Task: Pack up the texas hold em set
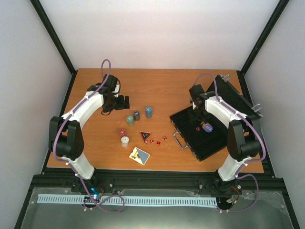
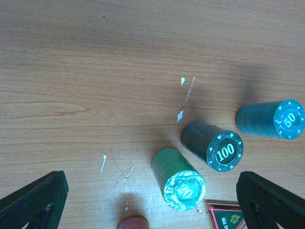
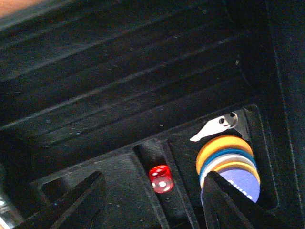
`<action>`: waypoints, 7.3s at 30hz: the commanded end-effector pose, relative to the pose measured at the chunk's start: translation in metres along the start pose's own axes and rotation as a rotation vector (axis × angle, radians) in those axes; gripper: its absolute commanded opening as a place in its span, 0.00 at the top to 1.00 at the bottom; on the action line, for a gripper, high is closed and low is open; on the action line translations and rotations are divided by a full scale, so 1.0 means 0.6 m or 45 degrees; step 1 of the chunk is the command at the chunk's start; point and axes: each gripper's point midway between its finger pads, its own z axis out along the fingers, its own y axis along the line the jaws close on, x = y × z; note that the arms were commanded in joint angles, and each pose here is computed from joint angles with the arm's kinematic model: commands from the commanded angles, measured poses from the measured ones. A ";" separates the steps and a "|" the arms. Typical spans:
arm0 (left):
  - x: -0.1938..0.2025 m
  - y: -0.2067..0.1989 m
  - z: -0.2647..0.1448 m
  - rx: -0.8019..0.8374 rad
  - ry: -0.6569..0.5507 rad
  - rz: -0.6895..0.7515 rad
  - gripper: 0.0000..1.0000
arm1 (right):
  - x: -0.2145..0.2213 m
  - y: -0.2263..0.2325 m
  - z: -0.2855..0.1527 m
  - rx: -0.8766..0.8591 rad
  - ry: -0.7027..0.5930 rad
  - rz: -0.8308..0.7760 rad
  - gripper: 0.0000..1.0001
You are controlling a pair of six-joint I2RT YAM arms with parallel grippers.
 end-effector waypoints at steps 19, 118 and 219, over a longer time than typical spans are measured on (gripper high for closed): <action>-0.016 -0.011 -0.026 0.030 -0.067 0.024 0.00 | 0.051 0.316 -0.011 -0.438 0.097 -0.527 0.51; -0.009 -0.010 0.011 0.029 0.003 0.009 0.00 | 0.015 -0.003 0.075 0.052 0.167 -0.198 0.81; 0.004 -0.004 0.001 0.024 -0.007 0.002 0.00 | -0.004 0.054 -0.016 -0.008 0.049 -0.245 0.94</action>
